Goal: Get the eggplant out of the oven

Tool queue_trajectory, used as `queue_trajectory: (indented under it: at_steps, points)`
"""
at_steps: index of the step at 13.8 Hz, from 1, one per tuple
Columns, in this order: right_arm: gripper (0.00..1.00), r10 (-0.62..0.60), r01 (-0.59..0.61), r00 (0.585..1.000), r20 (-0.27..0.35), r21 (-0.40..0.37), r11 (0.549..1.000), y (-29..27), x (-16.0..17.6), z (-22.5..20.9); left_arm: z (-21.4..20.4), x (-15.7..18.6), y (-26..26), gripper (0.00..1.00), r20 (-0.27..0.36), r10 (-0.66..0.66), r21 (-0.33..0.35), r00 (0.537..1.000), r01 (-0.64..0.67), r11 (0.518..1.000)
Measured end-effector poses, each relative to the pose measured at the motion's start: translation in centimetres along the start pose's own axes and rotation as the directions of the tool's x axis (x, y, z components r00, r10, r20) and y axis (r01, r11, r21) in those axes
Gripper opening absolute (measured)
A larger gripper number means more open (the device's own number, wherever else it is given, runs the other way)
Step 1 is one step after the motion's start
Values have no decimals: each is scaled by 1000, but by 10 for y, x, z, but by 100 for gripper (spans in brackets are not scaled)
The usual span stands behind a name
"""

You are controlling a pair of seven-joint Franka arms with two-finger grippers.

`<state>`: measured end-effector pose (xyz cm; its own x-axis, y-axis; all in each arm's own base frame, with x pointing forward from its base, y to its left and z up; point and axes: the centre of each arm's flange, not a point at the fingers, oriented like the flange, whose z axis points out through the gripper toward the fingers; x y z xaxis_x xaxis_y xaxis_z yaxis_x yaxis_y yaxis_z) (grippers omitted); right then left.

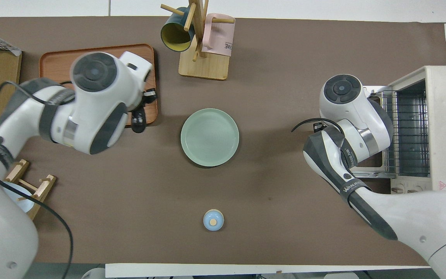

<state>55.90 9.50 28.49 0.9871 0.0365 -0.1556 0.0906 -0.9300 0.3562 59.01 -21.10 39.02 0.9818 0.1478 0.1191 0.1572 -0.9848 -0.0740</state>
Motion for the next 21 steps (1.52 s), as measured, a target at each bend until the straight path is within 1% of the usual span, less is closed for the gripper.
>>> queue_trajectory:
  at_steps: [2, 3, 5, 7, 8, 9, 10, 11, 12, 13, 14, 16, 17, 18, 19, 21]
  points:
    - [1, -34, 34, 999, 1, -32, 999, -3, -1, -6, 23, 39, -65, 32, -41, 34, -38, 999, -36, 999]
    - [1, -58, 59, 998, 11, -45, 997, -2, 0, -13, 39, 50, -82, 32, -54, 58, -49, 997, -61, 997]
    - [1, -120, 122, 992, 36, -61, 991, 9, 2, -38, 71, 61, -93, 32, -82, 88, -52, 993, -93, 994]
    - [1, -147, 150, 988, 49, -76, 986, 37, 3, -76, 89, 69, -93, 32, -109, 93, -49, 990, -99, 994]
    - [1, -153, 156, 988, 36, -79, 985, 60, 3, -95, 91, 71, -91, 40, -111, 96, -48, 989, -102, 994]
    - [4, -160, 160, 987, 15, -81, 984, 90, 1, -111, 91, 73, -90, 49, -113, 98, -49, 989, -104, 993]
    - [5, -164, 163, 987, 0, -79, 983, 122, -3, -121, 88, 74, -90, 62, -113, 97, -49, 989, -103, 993]
    - [9, -161, 160, 987, -3, -66, 985, 147, -7, -124, 84, 74, -91, 72, -97, 96, -47, 991, -101, 994]
    - [9, -145, 145, 989, -3, -36, 989, 164, -12, -125, 74, 73, -94, 83, -63, 93, -41, 994, -96, 995]
    - [14, -115, 115, 993, -7, 18, 993, 174, -15, -125, 55, 72, -100, 96, -23, 87, -37, 996, -88, 995]
    - [28, -82, 83, 997, -17, 89, 993, 179, -18, -128, 25, 69, -111, 100, 15, 74, -36, 997, -74, 997]
    - [48, -13, 27, 998, -62, 231, 973, 186, -24, -153, -49, 52, -138, 100, 84, 55, -42, 995, -52, 998]
    - [58, 13, 12, 996, -89, 274, 962, 191, -31, -175, -91, 37, -152, 100, 106, 55, -52, 993, -50, 997]
    - [70, 25, 7, 994, -104, 293, 956, 196, -41, -198, -130, 22, -165, 100, 110, 68, -66, 992, -61, 996]
    - [80, 29, 5, 994, -106, 303, 953, 200, -53, -223, -164, 7, -179, 100, 102, 94, -82, 990, -86, 993]
    - [99, 24, 5, 996, -89, 311, 950, 209, -77, -263, -210, -14, -205, 100, 85, 165, -105, 983, -155, 982]
